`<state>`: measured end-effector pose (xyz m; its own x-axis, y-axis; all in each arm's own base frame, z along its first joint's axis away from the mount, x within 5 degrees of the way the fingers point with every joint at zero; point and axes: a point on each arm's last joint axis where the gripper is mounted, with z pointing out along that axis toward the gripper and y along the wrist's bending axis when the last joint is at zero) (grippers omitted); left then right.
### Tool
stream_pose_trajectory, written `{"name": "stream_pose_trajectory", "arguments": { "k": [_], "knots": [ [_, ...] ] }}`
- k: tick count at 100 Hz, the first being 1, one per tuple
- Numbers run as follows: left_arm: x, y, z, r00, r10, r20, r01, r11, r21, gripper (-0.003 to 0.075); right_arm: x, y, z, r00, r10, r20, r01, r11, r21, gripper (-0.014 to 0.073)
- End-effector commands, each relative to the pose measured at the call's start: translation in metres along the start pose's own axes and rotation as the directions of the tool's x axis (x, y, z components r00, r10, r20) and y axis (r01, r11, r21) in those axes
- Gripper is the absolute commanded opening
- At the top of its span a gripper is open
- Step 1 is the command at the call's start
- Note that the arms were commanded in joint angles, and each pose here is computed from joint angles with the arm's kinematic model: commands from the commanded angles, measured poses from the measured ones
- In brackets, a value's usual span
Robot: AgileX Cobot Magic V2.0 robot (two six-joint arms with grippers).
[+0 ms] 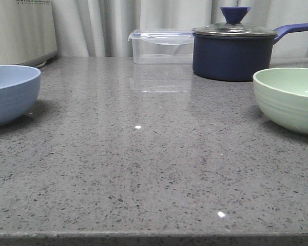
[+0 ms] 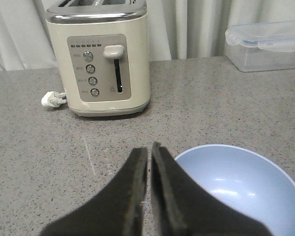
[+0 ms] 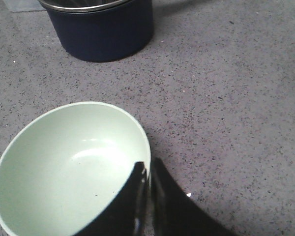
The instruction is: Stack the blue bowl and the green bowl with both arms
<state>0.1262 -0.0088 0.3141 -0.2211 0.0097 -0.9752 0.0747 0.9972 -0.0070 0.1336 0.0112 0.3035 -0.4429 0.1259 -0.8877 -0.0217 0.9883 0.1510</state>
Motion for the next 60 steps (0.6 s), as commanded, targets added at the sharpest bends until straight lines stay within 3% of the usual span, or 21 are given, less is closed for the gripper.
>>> {"name": "stream_pose_trajectory", "arguments": {
  "k": [1, 11, 18, 49, 60],
  "knots": [
    [-0.021, 0.001, -0.002, 0.992, -0.01, 0.122, 0.011, 1.0, -0.012, 0.0181, -0.017, 0.001, -0.004, 0.995, -0.012, 0.096, 0.012, 1.0, 0.0, 0.0162],
    [-0.021, 0.001, -0.002, 0.992, -0.01, 0.122, 0.011, 1.0, -0.012, 0.0333, -0.017, 0.001, -0.004, 0.996, -0.012, 0.093, 0.012, 1.0, 0.001, 0.0348],
    [-0.021, 0.001, -0.002, 0.992, -0.01, 0.122, 0.011, 1.0, -0.012, 0.0387, -0.017, 0.001, -0.004, 0.996, -0.012, 0.09, 0.012, 1.0, 0.001, 0.0402],
    [-0.021, 0.001, 0.001, 0.993, -0.01, 0.118, 0.011, 1.0, -0.012, 0.0388, -0.02, 0.002, -0.005, 0.994, -0.001, 0.108, 0.002, 1.0, -0.006, 0.0402],
    [-0.02, 0.001, 0.001, 0.993, -0.01, 0.117, 0.011, 1.0, -0.012, 0.0388, -0.028, 0.003, 0.001, 0.999, -0.002, 0.045, 0.002, 1.0, -0.001, 0.0402]
  ]
}}
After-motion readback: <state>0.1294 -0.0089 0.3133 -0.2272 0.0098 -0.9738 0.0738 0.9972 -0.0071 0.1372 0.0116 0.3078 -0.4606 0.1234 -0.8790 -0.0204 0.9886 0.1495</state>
